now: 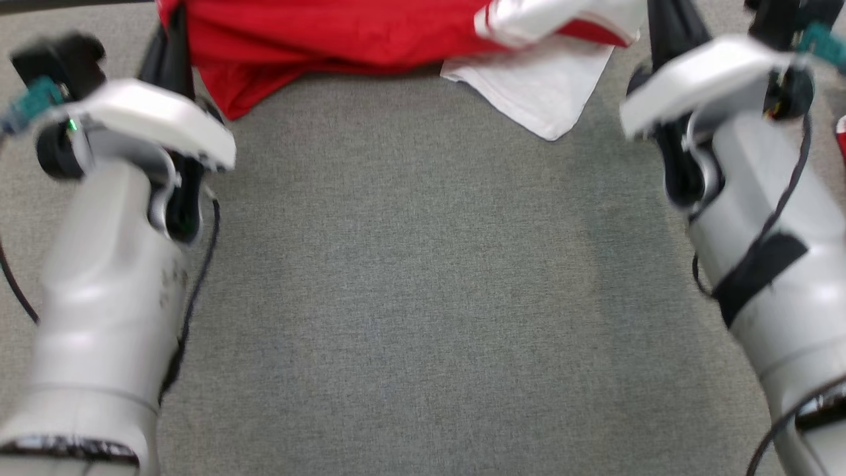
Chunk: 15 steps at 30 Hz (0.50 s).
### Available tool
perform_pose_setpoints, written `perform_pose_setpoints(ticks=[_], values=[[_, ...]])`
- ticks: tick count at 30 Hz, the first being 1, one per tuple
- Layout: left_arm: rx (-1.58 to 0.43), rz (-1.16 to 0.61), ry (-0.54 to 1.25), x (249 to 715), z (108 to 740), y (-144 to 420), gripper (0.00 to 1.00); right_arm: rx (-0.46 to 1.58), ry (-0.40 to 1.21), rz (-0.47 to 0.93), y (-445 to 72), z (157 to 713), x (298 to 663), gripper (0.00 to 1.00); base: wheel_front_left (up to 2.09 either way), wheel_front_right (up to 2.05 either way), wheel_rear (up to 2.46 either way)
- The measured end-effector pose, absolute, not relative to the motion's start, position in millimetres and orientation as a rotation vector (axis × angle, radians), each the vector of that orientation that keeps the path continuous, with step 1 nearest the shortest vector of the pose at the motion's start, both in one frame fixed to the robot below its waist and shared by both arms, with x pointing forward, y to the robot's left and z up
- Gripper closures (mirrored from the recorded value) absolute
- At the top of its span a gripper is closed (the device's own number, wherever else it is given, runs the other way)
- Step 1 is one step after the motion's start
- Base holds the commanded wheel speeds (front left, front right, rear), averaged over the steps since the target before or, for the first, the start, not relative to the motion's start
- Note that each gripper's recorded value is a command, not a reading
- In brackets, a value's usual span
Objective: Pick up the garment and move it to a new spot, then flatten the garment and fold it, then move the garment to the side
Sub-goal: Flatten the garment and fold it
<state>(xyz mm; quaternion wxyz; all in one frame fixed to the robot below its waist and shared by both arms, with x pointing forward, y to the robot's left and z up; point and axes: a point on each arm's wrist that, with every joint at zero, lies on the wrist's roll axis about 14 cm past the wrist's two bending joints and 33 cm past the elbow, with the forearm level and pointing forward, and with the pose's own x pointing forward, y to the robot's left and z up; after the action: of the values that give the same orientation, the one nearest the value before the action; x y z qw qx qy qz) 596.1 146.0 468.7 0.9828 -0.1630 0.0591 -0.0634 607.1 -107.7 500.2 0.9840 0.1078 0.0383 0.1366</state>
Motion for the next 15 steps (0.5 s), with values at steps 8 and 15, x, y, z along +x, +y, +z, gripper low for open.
perform_pose_setpoints(ticks=[8, 15], values=[[-0.392, -0.109, 0.174, 515, 433, 144, 1.0, 0.29, 0.11, 0.281, -123, 467, 521, 1.0, 0.0, 0.0, 0.0], [-0.375, -0.128, 0.172, 458, 432, 143, 1.0, 0.321, 0.118, 0.251, -141, 459, 454, 1.0, 0.0, 0.0, 0.0]])
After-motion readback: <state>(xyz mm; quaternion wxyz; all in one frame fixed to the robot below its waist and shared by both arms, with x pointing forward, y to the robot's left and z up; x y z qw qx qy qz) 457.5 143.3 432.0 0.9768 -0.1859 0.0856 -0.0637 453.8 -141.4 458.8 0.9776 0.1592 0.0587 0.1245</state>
